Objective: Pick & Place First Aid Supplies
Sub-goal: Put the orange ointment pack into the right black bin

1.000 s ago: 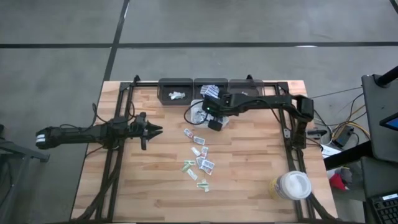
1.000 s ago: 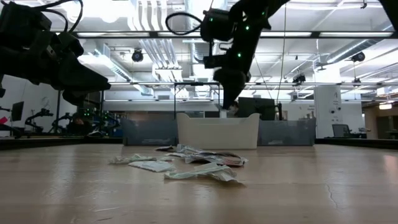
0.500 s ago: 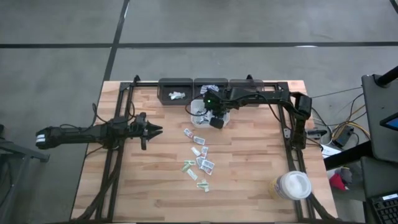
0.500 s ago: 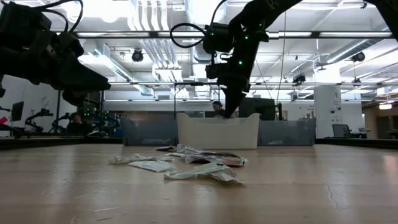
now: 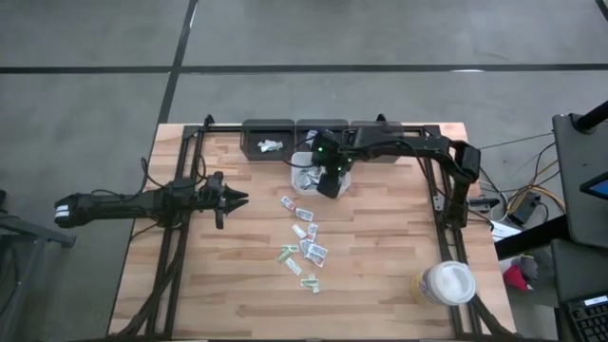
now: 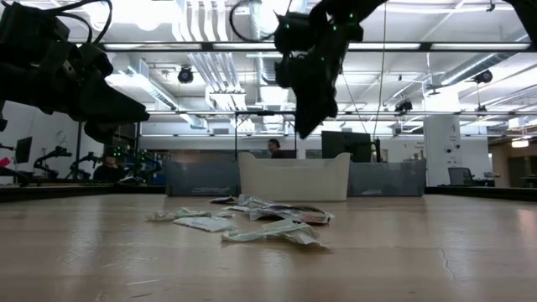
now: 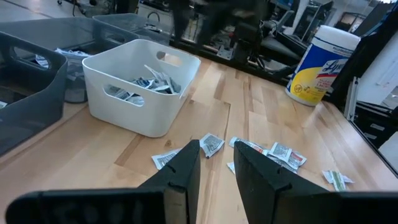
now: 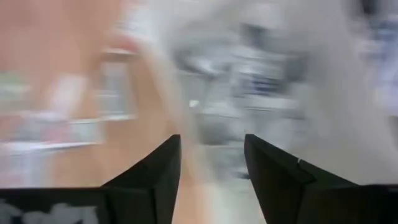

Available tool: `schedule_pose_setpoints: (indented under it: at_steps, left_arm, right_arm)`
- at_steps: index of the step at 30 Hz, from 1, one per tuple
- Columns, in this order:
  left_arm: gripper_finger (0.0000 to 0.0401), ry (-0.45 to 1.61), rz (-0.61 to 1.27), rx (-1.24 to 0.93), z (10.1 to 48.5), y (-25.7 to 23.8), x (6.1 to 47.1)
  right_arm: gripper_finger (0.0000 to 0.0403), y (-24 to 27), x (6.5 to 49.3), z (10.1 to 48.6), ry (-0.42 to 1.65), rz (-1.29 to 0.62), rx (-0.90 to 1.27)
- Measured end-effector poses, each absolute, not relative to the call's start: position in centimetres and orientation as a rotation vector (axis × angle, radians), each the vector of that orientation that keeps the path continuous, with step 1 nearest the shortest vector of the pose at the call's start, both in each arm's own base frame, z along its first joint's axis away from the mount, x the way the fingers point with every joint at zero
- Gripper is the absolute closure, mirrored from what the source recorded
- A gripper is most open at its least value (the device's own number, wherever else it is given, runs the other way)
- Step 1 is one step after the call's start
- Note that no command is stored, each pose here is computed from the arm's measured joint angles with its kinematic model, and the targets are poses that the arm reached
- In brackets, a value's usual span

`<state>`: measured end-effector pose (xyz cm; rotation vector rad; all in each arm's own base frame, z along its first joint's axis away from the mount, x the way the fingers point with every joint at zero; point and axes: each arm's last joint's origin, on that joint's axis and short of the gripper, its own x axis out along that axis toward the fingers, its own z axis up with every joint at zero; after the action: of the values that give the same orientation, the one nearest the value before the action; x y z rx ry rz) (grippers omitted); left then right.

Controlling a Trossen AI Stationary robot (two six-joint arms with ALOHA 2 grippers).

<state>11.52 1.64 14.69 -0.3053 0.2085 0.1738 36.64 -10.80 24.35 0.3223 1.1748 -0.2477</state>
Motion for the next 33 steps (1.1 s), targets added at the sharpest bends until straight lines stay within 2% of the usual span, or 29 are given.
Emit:
schedule_pose_setpoints:
  at_steps: [5,11,24,33]
  left_arm:
    - [0.0307,0.209,0.173,-0.302,14.7,1.6,11.5]
    - [0.0307,0.210,0.173,-0.296,14.7,1.6,11.5]
    - [0.0307,0.212,0.171,-0.275,14.7,1.6,11.5]
    - [0.0307,0.212,0.171,-0.275,14.7,1.6,11.5]
  right_arm:
    - [0.0222,-8.0,37.5,25.8,1.126,-0.016,0.453]
    - [0.0227,-3.0,38.2,25.8,1.148,0.144,0.338]
    - [0.0251,4.2,38.0,24.6,1.228,0.078,0.307]
    - [0.0253,6.8,39.5,21.4,1.216,0.071,0.197]
